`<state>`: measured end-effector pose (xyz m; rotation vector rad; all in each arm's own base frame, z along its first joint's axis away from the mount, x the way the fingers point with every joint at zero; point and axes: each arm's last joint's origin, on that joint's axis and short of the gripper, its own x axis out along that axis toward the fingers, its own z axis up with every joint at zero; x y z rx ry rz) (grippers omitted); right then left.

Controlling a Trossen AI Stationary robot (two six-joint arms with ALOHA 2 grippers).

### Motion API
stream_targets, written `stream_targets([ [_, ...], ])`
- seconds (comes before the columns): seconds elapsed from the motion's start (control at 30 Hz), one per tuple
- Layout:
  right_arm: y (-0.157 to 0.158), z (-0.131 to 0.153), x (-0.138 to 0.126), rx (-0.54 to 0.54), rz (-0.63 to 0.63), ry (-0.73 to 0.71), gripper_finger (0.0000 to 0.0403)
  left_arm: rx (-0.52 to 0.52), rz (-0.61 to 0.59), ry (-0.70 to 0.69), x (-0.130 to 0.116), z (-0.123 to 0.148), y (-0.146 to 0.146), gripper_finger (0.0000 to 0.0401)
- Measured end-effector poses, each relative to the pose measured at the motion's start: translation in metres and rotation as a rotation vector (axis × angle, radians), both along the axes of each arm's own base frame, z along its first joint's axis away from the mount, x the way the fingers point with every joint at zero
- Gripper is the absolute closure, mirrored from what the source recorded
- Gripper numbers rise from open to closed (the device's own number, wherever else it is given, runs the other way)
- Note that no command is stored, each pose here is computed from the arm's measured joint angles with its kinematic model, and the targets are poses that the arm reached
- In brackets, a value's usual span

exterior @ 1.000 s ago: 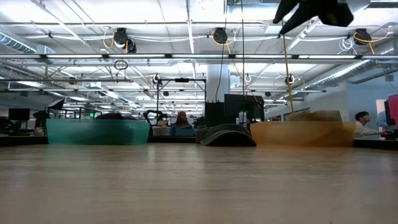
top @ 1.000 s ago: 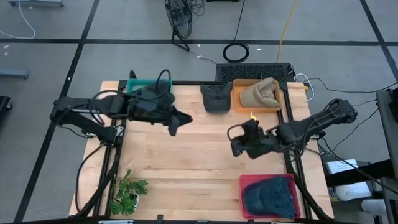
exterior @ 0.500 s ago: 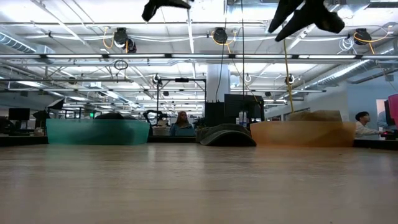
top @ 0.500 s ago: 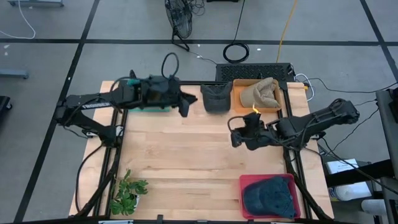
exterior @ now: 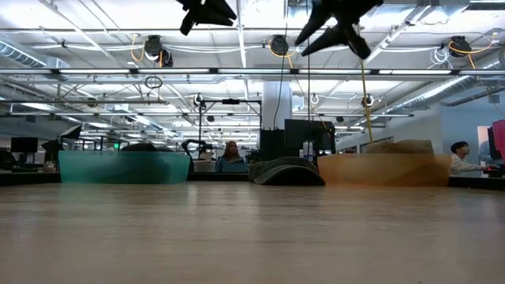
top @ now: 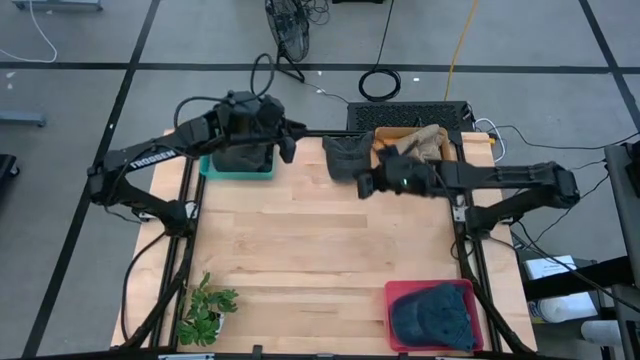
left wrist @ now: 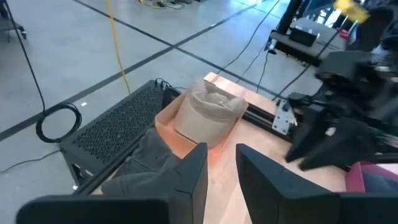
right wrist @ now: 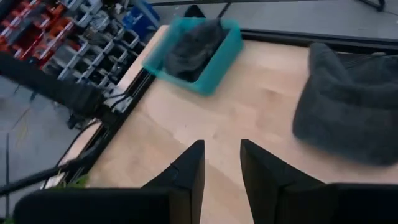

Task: Pick & Place hat
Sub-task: Put the black cap into the green bin

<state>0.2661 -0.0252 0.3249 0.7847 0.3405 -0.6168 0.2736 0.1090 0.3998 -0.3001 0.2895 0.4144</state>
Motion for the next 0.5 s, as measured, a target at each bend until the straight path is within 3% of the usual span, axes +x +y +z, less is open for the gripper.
stream_targets([
  [0.13, -0.026, -0.002, -0.002, 0.031, -0.009, 0.005, 0.0319, -0.019, -0.021, -0.007, -0.004, 0.000, 0.009, 0.0308],
  [0.33, -0.048, 0.003, 0.000, -0.081, 0.082, -0.008, 0.0319, -0.039, 0.003, -0.016, -0.009, 0.000, 0.021, 0.0308],
  [0.5, -0.068, -0.005, 0.007, -0.047, 0.186, -0.029, 0.0319, -0.166, 0.078, -0.068, -0.012, 0.000, 0.027, 0.0308],
])
